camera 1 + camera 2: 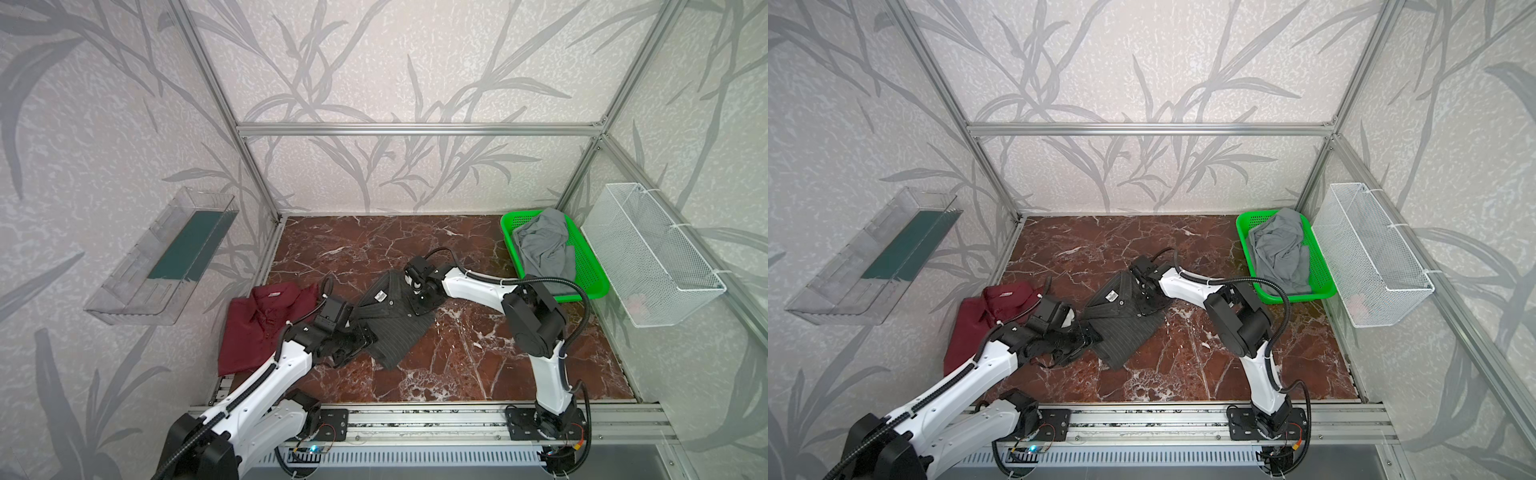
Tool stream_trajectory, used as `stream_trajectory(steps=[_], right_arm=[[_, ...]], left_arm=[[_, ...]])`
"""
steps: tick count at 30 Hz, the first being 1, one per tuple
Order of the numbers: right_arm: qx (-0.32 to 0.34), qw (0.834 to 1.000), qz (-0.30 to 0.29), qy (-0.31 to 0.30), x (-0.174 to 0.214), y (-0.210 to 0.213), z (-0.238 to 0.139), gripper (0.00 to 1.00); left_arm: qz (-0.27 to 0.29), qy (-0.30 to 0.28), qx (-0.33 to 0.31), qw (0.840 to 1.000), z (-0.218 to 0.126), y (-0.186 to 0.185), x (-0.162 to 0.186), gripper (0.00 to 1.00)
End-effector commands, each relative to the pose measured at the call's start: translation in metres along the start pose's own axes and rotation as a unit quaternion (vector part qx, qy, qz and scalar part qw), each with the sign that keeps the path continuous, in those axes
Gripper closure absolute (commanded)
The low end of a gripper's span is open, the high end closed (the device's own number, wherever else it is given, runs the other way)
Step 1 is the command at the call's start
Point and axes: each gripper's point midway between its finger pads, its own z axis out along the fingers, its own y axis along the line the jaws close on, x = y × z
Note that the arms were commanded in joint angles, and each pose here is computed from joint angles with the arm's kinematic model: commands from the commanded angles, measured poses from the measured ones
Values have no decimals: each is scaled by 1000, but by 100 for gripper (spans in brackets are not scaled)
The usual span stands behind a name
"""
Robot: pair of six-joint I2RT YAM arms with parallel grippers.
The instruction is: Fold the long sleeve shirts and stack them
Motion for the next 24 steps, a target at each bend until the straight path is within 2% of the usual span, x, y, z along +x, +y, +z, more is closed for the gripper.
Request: stream_trajectory(steps=[1,6,9,11,13,18,24], right_arm=[[11,998,43,41,31,-9,4,83],[-34,994,95,48,92,11,-4,77],[-80,988,123,43,121,37,-12,65],[-114,986,120,39,127,57,-22,56],[-118,987,107,23,124,62,-40,47],[-42,996,58,-51,106,27,-91,31],[16,996,52,-67,102,-31,-108,28]], left_arm=[[-7,-23,3,1000,1,-2,-8,26],[16,-47,-20,999,-7,0,-23,24],[22,-43,-27,998,-13,2,-33,21],[24,-37,-24,999,-16,1,-37,18],[37,-33,-34,998,-20,3,-38,14],[42,6,-27,999,-11,4,-19,11],[53,19,-63,996,-1,19,5,10]])
